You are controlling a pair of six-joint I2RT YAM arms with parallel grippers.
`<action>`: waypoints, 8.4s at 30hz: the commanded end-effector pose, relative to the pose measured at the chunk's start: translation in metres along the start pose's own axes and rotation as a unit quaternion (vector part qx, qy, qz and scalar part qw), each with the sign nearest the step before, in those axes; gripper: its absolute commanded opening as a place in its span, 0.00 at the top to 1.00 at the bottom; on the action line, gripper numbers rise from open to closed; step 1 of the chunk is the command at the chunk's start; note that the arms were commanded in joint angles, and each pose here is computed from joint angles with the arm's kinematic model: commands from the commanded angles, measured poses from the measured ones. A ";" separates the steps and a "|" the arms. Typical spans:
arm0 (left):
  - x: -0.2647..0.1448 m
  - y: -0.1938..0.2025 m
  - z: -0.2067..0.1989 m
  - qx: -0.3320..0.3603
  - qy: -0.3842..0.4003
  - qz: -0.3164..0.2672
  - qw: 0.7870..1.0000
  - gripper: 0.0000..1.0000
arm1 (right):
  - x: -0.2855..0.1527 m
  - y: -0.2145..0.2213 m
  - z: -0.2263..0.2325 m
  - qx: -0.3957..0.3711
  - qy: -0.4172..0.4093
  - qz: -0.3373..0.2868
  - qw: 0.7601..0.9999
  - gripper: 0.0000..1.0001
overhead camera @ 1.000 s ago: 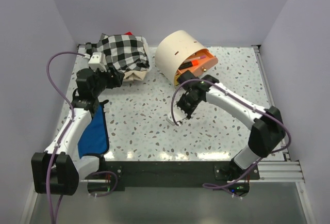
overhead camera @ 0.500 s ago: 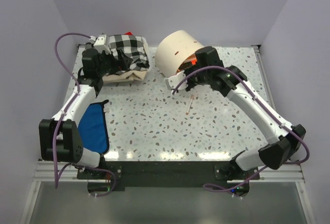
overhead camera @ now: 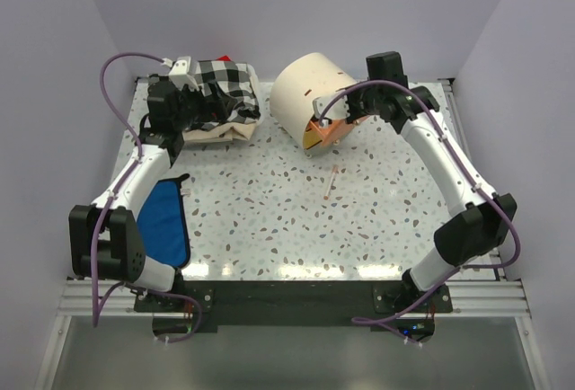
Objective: Sort the stationery into containers
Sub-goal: Place the pen in the drawer, then pick up the pen from the center of the board, then place the pen in the drawer, then close the drawer in the storage box.
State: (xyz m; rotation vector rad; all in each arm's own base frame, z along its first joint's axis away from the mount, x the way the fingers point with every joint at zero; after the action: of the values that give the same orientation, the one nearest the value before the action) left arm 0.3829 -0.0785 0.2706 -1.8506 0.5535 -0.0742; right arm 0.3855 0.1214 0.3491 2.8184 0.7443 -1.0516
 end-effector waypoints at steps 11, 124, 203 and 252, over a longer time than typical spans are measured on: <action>0.004 -0.021 -0.005 0.016 0.006 -0.039 0.999 0.00 | -0.011 0.010 -0.013 -0.027 0.048 0.035 0.998 0.64; -0.005 -0.027 -0.016 0.043 -0.010 -0.035 0.998 0.00 | -0.052 -0.072 0.121 0.738 0.145 0.149 0.642 1.00; -0.008 -0.025 -0.013 0.025 0.015 -0.056 0.998 0.00 | -0.062 -0.014 0.063 0.549 -0.045 -0.060 0.833 1.00; 0.029 -0.010 -0.027 0.100 0.020 -0.002 0.995 0.00 | 0.029 0.001 0.084 0.648 0.028 0.022 0.761 0.37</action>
State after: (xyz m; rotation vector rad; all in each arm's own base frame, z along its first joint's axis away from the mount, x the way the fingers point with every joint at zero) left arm 0.4029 -0.1094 0.2550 -1.7390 0.6057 -0.0850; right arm 0.3996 0.1504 0.2573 3.7945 0.1141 -2.2429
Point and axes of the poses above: each gripper's point midway between its finger pads, its own x axis out along the fingers, its own z axis along the line the jaws close on, y = z × x, the point moved 8 cm from there along -x, back along the fingers, and after that the axes turned 1 degree about x, right-handed, at the moved point
